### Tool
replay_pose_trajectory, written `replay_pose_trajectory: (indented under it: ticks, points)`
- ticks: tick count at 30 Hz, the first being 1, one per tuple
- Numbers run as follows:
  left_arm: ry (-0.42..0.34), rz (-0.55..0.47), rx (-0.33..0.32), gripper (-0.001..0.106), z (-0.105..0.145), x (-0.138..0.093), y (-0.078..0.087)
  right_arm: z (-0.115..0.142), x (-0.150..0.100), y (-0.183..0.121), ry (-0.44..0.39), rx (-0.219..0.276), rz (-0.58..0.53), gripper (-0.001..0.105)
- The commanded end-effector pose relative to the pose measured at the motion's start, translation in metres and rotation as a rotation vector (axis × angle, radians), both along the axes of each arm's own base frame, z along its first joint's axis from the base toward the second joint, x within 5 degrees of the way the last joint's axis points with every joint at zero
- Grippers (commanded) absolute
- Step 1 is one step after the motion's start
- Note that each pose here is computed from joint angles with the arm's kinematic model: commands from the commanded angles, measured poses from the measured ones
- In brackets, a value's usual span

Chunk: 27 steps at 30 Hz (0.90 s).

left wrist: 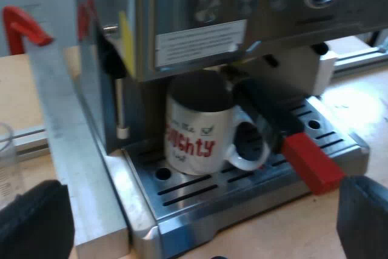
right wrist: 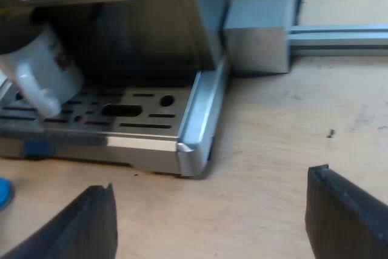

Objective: Remove mug from coffee machine

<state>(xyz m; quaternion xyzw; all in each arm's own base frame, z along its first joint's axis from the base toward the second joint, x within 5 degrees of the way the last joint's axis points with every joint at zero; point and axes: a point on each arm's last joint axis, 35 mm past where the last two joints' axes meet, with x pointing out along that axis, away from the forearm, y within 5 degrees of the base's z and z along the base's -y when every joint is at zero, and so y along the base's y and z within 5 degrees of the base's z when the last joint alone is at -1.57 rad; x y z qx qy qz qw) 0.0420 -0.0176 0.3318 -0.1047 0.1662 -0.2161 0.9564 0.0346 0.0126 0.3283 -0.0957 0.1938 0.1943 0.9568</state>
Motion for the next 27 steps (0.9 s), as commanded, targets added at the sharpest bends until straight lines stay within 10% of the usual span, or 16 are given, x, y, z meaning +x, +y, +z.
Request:
replay_pose_trajectory:
  ticks: [1,17,27]
  points:
    - [-0.013,-0.012,-0.016,0.089,0.003,0.000,-0.001,0.008,0.005,0.003,-0.006,-0.016,0.063,0.067]
    - [0.090,-0.225,0.000,0.089,-0.025,0.041,-0.020,0.021,0.059,0.026,-0.032,-0.024,0.193,0.067]
    - [-0.026,-0.202,0.025,0.089,-0.062,0.061,-0.024,0.016,0.075,0.033,-0.024,-0.080,0.259,0.067]
